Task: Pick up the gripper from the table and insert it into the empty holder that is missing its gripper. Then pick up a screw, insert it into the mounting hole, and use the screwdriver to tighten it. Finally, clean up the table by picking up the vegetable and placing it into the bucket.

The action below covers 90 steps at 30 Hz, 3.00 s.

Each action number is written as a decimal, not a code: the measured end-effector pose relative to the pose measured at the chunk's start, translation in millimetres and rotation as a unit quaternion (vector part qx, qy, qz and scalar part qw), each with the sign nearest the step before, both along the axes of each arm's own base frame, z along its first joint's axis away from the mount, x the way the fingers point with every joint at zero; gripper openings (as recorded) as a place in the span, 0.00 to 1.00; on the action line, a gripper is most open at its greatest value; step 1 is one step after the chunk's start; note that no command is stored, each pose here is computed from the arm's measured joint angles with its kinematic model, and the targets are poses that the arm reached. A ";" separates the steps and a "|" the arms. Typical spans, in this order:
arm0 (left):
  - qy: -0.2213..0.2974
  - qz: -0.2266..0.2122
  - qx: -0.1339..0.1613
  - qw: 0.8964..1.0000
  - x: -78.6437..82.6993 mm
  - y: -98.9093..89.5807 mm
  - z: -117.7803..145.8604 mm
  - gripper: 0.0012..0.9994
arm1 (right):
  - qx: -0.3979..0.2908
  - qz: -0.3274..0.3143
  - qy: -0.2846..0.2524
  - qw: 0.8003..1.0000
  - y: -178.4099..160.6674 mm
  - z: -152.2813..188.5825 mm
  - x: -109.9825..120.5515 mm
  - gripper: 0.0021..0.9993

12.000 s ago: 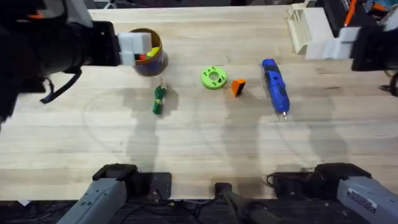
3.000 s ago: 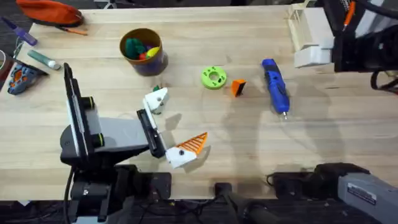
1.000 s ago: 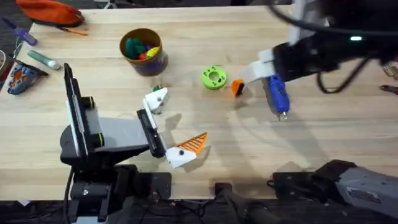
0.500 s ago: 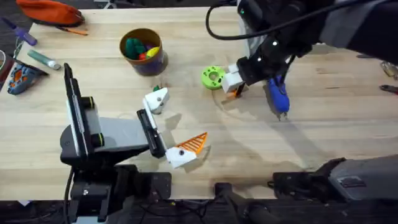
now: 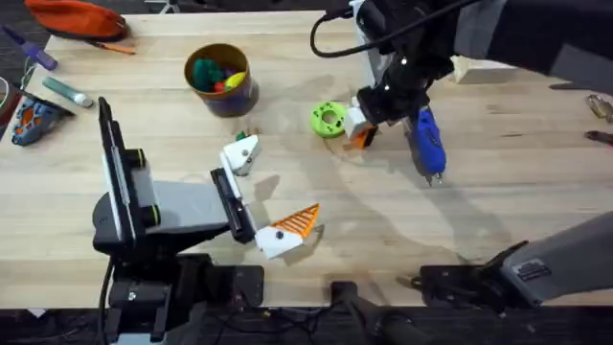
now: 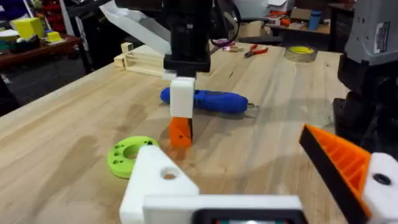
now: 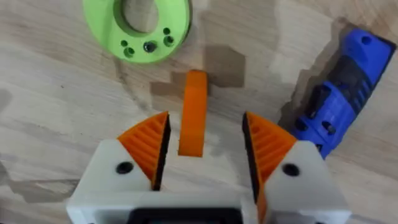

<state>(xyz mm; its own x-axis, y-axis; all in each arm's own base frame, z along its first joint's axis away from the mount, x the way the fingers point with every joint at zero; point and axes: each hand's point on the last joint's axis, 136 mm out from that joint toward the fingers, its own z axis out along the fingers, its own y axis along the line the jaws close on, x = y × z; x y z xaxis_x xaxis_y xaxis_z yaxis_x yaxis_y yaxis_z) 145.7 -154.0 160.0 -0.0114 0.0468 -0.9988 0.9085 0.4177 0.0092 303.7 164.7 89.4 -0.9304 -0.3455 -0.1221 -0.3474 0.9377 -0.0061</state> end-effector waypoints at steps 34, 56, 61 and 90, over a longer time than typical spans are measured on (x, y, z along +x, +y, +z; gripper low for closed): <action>0.000 0.000 0.000 1.000 0.0 0.0 0.0 0.99 | 0.015 0.014 0.017 1.000 13.3 -7.3 -5.7 0.37; 0.000 0.000 0.000 1.000 0.0 0.0 0.0 0.99 | 0.012 0.014 0.015 1.000 12.2 -7.3 -4.9 0.10; 0.000 0.000 0.000 1.000 0.0 0.0 0.0 0.99 | 0.012 0.014 0.015 1.000 12.3 -7.3 -4.8 0.09; 0.000 0.000 0.000 1.000 0.0 0.0 0.0 0.99 | 0.197 0.024 -0.086 0.976 27.2 153.9 -16.1 0.05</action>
